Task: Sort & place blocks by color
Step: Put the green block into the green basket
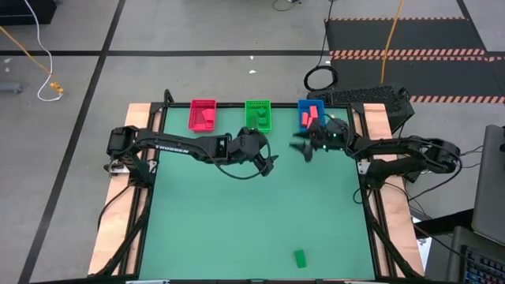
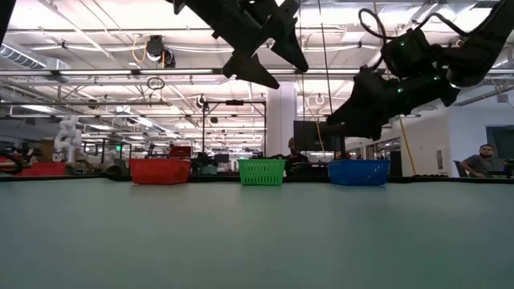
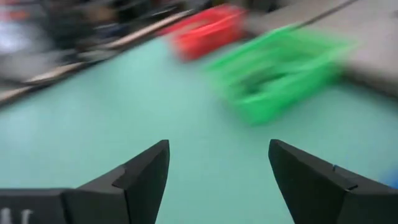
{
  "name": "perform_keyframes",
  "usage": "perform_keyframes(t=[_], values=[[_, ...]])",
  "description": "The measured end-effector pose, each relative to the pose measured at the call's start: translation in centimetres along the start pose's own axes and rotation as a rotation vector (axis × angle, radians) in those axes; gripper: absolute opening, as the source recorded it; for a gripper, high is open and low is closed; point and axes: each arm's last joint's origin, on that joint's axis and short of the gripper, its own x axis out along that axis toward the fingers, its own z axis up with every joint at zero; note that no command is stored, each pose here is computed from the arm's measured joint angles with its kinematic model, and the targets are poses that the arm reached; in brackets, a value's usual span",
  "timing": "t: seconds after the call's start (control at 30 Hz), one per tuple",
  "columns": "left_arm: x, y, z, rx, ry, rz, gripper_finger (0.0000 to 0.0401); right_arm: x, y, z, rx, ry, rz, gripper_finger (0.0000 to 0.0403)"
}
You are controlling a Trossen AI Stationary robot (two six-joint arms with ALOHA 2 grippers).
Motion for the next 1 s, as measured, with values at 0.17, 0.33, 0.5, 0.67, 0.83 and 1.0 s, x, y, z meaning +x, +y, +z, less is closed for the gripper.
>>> perform_keyframes(t=[0.17, 0.33, 0.5, 0.67, 0.83, 1.0], values=[[-0.1, -0.3, -0.1, 0.051, 0.0, -0.007, 0.0392, 0.2, 3.3, -1.4, 0.074, 0.181, 0.362, 0.0257], [-0.2, -0.5, -0.2, 0.105, 0.001, -0.013, 0.0392, 0.0, 6.6, -3.7, 0.146, 0.374, 0.444, 0.025], [-0.3, -0.8, -0.3, 0.154, -0.001, -0.022, 0.0392, -0.5, 9.4, -5.6, 0.146, 0.454, 0.359, 0.0241], [-0.5, -1.3, -0.7, 0.216, 0.025, -0.029, 0.0392, -1.1, 12.1, -6.1, 0.199, 0.44, 0.299, 0.0231], [-0.6, -1.3, -1.1, 0.306, 0.055, -0.029, 0.0392, -1.7, 15.7, -4.8, 0.182, 0.331, 0.302, 0.0225], [-0.6, -1.2, -1.5, 0.332, 0.104, -0.037, 0.0392, -2.6, 19.2, -4.3, 0.196, 0.263, 0.311, 0.0224]])
